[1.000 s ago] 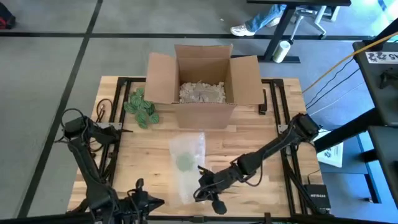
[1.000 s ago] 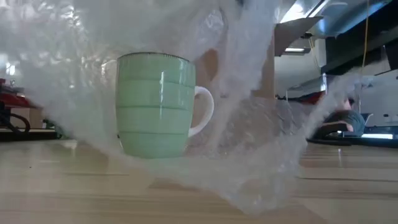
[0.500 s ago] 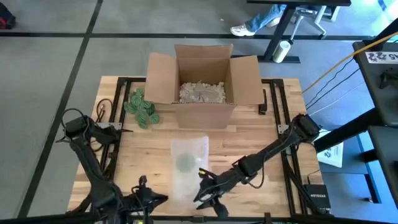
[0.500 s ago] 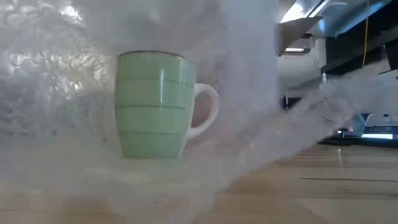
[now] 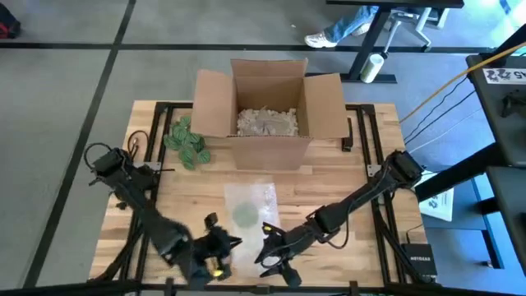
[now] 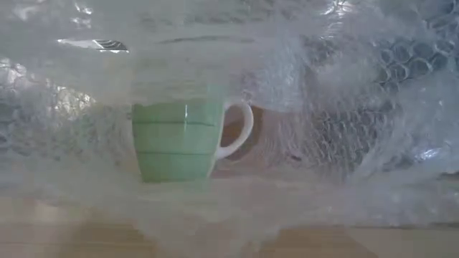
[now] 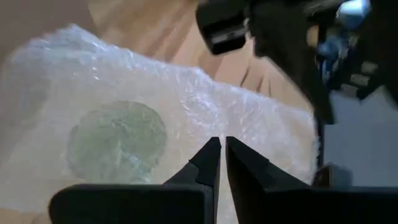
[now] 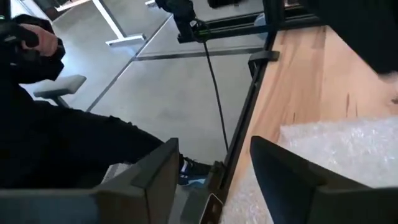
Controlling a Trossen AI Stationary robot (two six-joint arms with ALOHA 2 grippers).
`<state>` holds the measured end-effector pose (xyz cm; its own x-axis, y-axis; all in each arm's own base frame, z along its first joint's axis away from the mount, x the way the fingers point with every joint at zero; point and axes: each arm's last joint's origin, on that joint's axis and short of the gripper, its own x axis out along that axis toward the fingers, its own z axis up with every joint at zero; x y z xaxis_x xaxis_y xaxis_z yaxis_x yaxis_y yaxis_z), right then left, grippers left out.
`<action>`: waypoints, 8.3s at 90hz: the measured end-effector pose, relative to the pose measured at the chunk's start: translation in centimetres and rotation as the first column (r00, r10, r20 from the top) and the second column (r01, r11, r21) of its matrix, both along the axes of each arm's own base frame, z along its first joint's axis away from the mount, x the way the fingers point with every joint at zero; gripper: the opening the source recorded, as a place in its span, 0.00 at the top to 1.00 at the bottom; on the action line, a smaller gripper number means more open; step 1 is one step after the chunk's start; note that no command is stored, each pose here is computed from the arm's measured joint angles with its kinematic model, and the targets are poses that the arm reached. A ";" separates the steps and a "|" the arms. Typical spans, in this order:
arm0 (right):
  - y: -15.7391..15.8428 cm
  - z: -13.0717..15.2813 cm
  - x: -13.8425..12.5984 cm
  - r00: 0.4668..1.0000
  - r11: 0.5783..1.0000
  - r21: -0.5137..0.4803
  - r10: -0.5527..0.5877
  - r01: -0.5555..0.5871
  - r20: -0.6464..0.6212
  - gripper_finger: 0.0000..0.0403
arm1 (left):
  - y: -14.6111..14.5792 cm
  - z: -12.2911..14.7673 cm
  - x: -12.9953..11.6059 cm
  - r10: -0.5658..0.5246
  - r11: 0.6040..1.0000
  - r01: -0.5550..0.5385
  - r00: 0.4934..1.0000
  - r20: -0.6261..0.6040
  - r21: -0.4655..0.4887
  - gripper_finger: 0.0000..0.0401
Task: Wrap mug
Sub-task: Wrap the green mug in bubble wrap
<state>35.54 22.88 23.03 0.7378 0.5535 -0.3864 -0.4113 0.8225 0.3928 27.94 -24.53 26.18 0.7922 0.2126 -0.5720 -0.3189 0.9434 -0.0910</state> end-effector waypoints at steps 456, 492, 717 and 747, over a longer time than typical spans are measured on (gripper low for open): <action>-2.4 -2.3 -8.4 0.792 0.713 -0.413 -0.610 0.567 0.035 1.00 | 11.6 -4.8 8.7 -0.243 0.932 0.050 0.820 -0.518 -0.358 0.83; -2.7 -2.3 -8.2 0.795 0.720 -0.412 -0.606 0.558 0.016 1.00 | 11.7 -1.0 7.1 -0.235 0.927 0.064 0.868 -0.438 -0.370 0.83; -8.9 -1.7 7.6 0.889 0.950 -0.298 -0.218 0.098 -0.404 1.00 | 3.6 3.0 -2.0 -0.030 0.991 0.038 0.998 -0.064 0.129 0.83; -8.9 -1.7 7.5 0.887 0.955 -0.283 -0.201 0.083 -0.415 1.00 | 4.7 -0.7 1.2 -0.028 0.996 0.048 0.973 -0.229 0.081 0.83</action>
<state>43.06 14.01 21.30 0.5254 0.2970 -0.7974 -0.1181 0.9535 0.2773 29.10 -19.86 25.49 0.6523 0.2405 -0.7188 -0.2857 0.9564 0.0607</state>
